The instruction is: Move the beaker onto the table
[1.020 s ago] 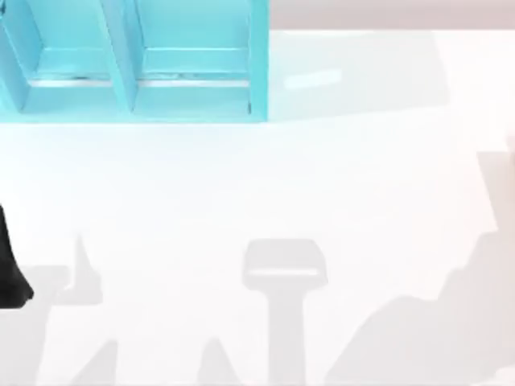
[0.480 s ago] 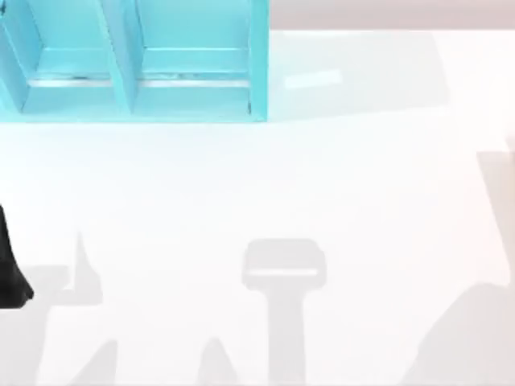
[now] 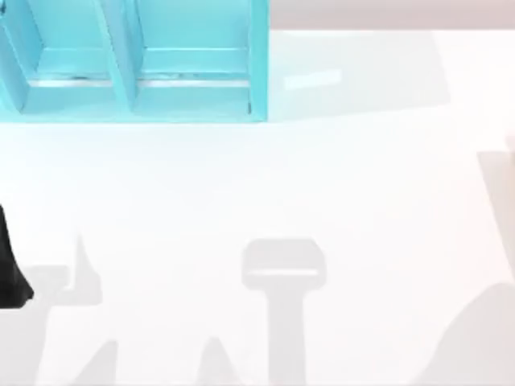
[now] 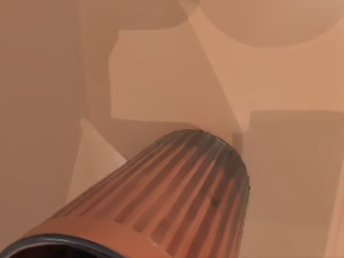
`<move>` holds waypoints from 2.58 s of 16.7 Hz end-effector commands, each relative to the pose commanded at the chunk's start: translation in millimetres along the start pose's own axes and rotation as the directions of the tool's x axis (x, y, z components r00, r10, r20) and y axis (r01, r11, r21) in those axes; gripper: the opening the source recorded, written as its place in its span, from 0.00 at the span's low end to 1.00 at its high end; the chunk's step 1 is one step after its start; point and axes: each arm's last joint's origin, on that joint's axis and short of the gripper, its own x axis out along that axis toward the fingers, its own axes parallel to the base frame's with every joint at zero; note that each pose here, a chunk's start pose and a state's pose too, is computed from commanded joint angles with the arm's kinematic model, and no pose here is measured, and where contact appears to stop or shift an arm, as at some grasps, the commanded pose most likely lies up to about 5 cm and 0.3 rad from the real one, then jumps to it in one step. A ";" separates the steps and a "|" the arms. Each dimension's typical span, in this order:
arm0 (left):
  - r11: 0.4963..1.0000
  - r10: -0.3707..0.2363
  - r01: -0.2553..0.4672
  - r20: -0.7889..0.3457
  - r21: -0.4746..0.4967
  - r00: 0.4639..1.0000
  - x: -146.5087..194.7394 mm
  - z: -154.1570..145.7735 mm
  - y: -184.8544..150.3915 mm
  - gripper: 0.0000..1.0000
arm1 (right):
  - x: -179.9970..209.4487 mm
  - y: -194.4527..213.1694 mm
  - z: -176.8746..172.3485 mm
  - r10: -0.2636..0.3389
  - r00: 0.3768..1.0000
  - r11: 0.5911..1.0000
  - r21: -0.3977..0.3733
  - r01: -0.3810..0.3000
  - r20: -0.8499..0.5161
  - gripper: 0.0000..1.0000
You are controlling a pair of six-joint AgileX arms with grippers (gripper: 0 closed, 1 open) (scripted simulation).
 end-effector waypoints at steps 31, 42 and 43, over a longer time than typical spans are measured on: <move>1.000 0.000 0.000 0.000 0.000 1.000 0.0 0.0 0.0 1.00 | -89.1 92.4 1.6 0.003 1.000 1.000 0.001 -0.003 -0.014 0.00; 1.000 0.000 0.000 0.000 0.000 1.000 0.0 0.0 0.0 1.00 | -99.0 145.2 14.6 -0.013 1.000 1.000 -0.010 0.013 -0.014 0.00; 1.000 0.000 0.000 0.000 0.000 1.000 0.0 0.0 0.0 1.00 | -99.6 163.3 17.8 -0.019 1.000 1.000 -0.015 0.019 -0.013 0.00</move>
